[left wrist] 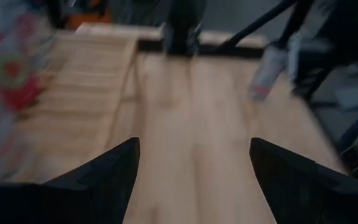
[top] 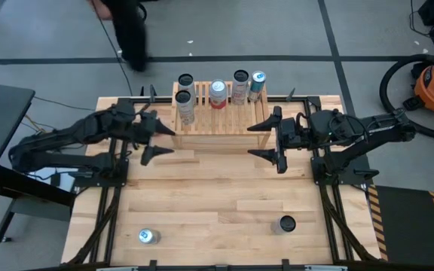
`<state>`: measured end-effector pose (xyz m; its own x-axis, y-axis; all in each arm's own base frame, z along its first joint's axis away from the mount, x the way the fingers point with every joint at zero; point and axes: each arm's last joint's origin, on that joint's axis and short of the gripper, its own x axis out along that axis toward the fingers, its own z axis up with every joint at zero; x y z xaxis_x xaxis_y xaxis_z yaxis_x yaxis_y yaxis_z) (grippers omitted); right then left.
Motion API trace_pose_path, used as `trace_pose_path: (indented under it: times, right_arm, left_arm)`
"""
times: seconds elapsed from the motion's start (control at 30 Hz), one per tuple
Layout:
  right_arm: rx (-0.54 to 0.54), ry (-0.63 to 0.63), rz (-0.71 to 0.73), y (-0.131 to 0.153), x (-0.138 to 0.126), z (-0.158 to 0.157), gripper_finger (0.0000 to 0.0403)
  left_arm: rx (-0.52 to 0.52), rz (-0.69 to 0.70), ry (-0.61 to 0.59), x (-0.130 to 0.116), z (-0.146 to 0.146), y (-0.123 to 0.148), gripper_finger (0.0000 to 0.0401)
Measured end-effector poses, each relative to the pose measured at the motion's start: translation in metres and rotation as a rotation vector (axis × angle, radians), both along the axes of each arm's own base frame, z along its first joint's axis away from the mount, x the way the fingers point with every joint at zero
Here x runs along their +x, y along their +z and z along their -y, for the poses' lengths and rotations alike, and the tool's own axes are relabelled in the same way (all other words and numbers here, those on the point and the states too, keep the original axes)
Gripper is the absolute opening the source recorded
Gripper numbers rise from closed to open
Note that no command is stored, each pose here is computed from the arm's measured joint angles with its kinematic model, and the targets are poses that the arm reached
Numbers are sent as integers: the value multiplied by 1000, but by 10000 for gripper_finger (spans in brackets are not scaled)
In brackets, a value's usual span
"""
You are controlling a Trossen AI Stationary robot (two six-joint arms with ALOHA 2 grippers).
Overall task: Place canned beverage on shelf
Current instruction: Put the pink white soda can on the shelf aligned with the other pink white soda can
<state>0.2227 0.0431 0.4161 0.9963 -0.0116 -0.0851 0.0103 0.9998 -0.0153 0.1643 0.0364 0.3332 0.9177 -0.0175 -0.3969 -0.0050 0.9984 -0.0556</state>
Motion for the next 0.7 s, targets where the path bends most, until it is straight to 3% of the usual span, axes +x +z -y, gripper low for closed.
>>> trace_pose_path:
  times: [0.2, 0.5, 0.7]
  right_arm:
    - [-1, 10, -7, -1, 0, 0, 324]
    - [-8, 27, -8, -1, 0, -1, 324]
    - [-12, 27, -12, -1, 0, -1, 324]
  left_arm:
    - [44, -146, 123, -16, -12, 5, 314]
    - [11, -245, 247, -26, -26, -3, 314]
    - [99, -331, 402, -35, -39, -7, 314]
